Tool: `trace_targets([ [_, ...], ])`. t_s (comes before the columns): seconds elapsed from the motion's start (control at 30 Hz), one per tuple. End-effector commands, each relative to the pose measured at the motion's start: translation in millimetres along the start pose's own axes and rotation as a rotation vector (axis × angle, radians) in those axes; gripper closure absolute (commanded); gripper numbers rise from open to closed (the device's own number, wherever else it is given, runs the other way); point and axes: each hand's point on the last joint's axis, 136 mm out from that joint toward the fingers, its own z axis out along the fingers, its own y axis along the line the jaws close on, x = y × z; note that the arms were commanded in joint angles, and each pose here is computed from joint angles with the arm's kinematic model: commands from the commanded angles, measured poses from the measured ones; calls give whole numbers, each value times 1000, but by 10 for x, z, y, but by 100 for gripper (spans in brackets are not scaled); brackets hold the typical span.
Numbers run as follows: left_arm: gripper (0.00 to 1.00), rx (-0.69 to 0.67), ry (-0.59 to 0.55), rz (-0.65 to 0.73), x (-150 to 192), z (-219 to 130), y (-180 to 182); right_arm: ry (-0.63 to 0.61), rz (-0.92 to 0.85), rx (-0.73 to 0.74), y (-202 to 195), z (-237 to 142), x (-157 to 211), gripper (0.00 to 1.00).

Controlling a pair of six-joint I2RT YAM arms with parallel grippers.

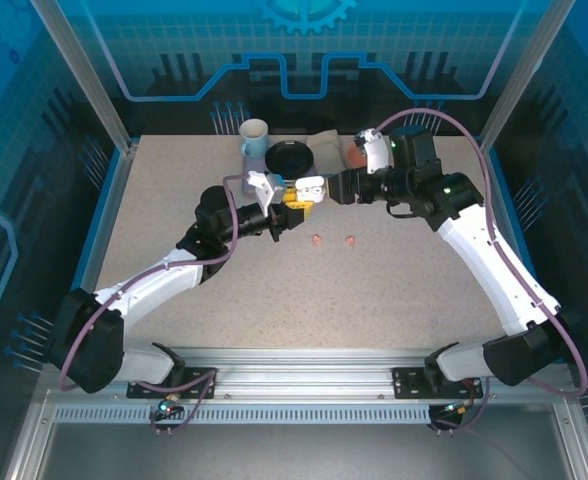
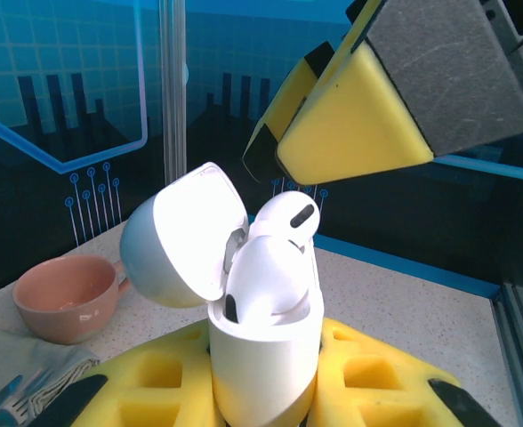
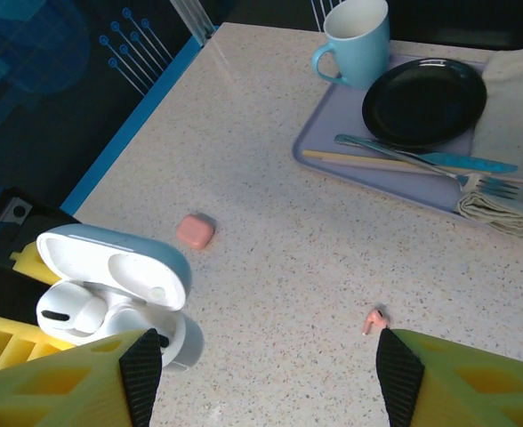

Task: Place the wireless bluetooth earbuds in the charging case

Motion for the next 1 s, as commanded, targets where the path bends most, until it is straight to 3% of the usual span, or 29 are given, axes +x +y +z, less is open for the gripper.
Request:
trace_targets([
  [0.0, 100, -4, -54, 45, -220, -8, 4, -46, 5, -40, 89, -139, -86, 32],
  [0.17, 100, 10, -54, 40, -220, -6, -22, -81, 47, -77, 106, -118, -261, 31],
  [0.4, 100, 58, -37, 27, -215, 15, -90, -41, 93, -284, 295, 130, -498, 24],
  [0.67, 100, 63, -42, 15, -242, 66, -64, 29, 138, -435, 462, 298, -475, 25],
  [0.97, 100, 29, -34, 1, -163, 140, 49, 36, 140, -548, 728, 87, -348, 28],
])
